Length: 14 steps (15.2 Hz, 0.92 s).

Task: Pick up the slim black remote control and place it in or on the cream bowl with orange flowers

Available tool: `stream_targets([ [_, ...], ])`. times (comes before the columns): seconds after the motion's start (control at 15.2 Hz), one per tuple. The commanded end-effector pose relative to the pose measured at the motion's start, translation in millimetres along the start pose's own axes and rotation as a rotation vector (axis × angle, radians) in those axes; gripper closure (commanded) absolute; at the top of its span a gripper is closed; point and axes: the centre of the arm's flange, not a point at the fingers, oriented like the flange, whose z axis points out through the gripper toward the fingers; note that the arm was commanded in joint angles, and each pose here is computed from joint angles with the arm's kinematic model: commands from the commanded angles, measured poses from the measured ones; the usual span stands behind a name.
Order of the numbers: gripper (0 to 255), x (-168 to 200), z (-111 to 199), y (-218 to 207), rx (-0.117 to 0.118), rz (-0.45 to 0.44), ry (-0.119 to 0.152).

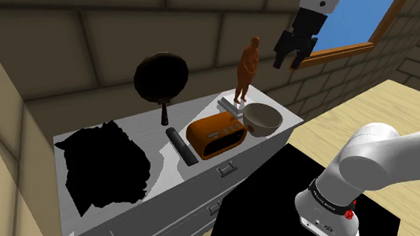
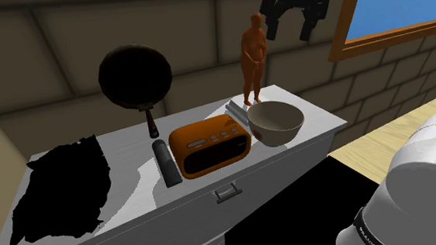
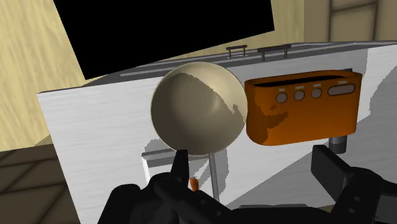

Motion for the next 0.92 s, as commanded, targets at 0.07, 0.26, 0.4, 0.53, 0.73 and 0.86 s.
stream_targets([
  [0.07,0,3.5,9.0,-9.5,-0.003,0.000,0.000],
  [0.26,0,14.1,36.3,-37.9,-0.014,0.001,-0.001],
  [0.4,0,21.1,54.7,-56.7,-0.021,0.001,-0.002],
  [0.53,0,28.2,73.2,-75.3,-0.028,0.001,-0.002],
  [0.73,0,38.7,101.1,-103.0,-0.038,0.002,-0.003],
  [0.86,0,45.7,120.0,-121.3,-0.045,0.002,-0.004],
])
